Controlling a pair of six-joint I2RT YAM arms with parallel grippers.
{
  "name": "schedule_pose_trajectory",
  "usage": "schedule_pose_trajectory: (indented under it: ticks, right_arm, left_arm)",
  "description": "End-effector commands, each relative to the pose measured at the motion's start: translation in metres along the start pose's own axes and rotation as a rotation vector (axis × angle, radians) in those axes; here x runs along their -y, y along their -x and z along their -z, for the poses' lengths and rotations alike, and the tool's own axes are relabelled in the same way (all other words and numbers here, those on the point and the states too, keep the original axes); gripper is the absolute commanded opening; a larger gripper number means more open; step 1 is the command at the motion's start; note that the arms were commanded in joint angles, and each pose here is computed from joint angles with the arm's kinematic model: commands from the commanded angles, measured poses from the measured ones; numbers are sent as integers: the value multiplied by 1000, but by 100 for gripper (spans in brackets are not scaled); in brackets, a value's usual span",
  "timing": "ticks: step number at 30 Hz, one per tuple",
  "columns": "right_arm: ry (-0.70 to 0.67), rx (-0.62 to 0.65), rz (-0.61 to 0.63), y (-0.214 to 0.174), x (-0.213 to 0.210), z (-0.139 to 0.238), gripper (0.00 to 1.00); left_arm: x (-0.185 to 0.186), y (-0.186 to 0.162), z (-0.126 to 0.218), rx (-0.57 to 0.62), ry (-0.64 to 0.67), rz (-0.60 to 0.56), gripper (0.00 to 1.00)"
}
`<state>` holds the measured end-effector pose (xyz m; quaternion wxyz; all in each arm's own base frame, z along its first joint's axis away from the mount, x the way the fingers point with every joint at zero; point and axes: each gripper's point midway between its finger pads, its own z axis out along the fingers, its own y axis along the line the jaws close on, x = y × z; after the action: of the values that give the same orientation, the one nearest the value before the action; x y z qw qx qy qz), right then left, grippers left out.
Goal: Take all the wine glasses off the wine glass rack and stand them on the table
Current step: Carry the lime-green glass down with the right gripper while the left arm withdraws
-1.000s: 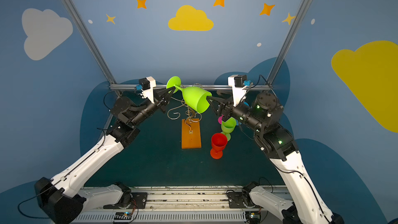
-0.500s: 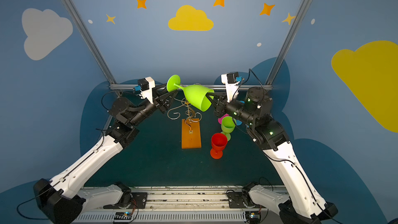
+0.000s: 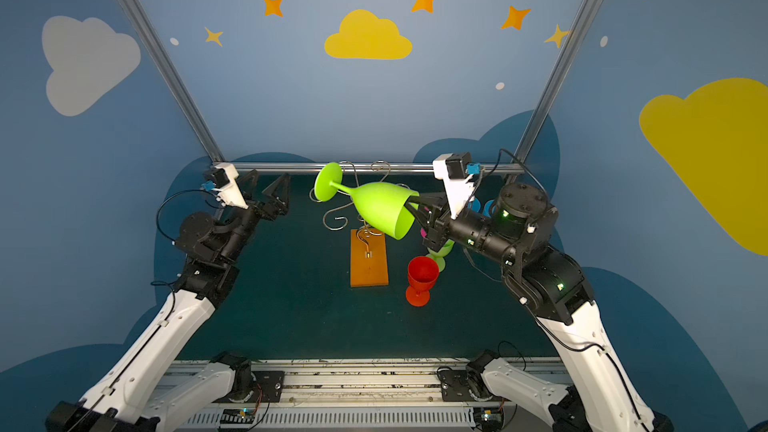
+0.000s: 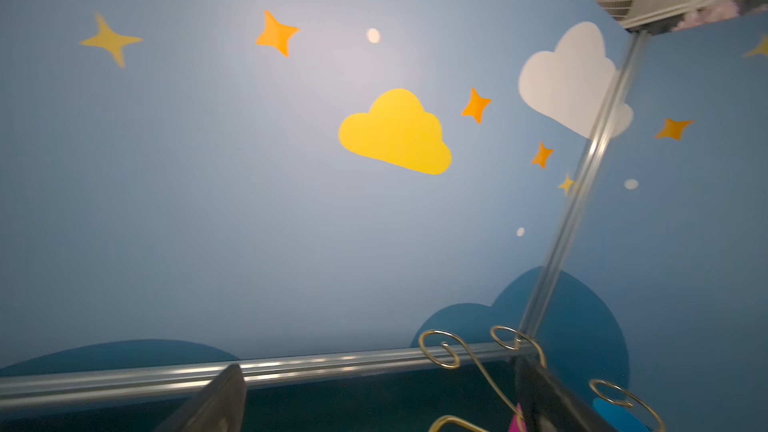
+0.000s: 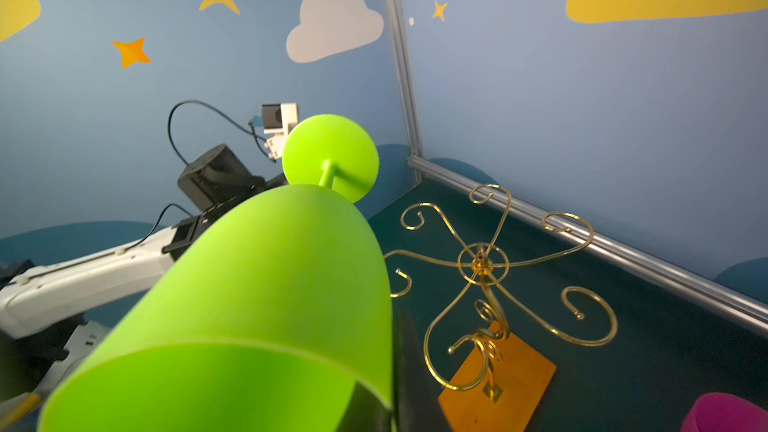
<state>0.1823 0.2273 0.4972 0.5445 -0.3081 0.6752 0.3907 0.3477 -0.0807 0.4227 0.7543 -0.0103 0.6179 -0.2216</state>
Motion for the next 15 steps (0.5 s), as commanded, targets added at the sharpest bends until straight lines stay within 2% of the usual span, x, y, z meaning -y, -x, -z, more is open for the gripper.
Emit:
schedule_pose_trajectory:
  ticks: [1, 9, 15]
  right_arm:
    - [5, -160, 24, -45, -6, -3, 0]
    - [-34, -458, 75, -135, -15, 4, 0]
    - [-200, -746, 82, -209, 5, 24, 0]
  left_arm:
    - [-26, -3, 9, -3, 73, 68, 100]
    - [-70, -11, 22, -8, 186, 111, 100]
    - [-80, -17, 24, -18, 219, 54, 100]
